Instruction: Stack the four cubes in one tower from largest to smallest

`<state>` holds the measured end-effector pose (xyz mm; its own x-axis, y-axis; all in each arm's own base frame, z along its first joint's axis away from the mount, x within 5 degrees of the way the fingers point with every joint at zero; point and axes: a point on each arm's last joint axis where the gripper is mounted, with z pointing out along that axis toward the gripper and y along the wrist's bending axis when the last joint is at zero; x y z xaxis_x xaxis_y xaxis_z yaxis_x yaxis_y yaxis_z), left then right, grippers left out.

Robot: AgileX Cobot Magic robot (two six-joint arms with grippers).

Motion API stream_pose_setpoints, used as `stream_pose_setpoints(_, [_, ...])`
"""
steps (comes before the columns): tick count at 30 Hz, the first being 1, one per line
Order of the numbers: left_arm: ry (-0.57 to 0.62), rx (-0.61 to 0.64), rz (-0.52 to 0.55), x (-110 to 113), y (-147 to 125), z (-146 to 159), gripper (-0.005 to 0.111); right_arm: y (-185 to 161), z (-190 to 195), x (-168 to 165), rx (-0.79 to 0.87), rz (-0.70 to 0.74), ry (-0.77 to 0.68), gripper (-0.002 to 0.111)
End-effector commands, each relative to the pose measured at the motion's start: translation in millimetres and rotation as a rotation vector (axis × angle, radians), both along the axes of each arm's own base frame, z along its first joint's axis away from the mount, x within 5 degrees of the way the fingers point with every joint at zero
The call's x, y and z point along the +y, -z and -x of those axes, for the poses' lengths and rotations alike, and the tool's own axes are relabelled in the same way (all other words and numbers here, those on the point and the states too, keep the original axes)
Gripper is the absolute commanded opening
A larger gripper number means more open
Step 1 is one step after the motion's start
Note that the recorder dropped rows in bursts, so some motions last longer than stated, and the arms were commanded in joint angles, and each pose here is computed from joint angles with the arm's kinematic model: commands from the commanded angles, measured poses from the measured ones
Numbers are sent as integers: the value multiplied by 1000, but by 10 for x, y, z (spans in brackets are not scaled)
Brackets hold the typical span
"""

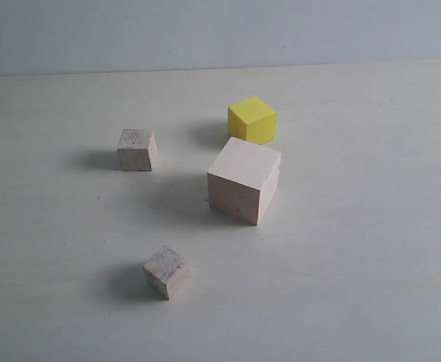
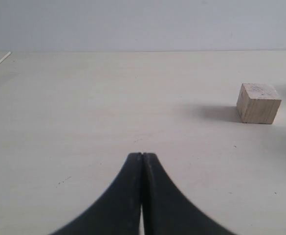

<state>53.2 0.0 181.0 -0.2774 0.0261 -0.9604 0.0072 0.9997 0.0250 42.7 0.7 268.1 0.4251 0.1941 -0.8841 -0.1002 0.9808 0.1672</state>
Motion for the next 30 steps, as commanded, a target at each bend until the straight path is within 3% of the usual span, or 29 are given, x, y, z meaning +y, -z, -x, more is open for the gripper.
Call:
stream_pose_setpoints(1, [-2,-11,3,1,0,0,0,-578,82,5,16,44,12,0])
stream_pose_setpoints(4, [-2,-11,3,1,0,0,0,-907,12,0,115,80,31,0])
stream_pose_setpoints(8, [-2,-11,3,1,0,0,0,-1331,-331,23,371,117,6,0])
stream_pose_setpoints(10, [-2,-11,3,1,0,0,0,-1394,-601,220,512,175,-186,0])
stream_pose_setpoints(13, [-2,-11,3,1,0,0,0,-1199,-891,497,680,284,-422,0])
stream_pose_setpoints(18, [-2,-11,3,1,0,0,0,-480,-1348,783,1267,325,-698,0])
stream_pose_setpoints(20, [-2,-11,3,1,0,0,0,-322,-1502,814,1342,312,-701,0])
stream_pose_setpoints(30, [-2,-11,3,1,0,0,0,-131,-1853,844,1312,231,-611,0])
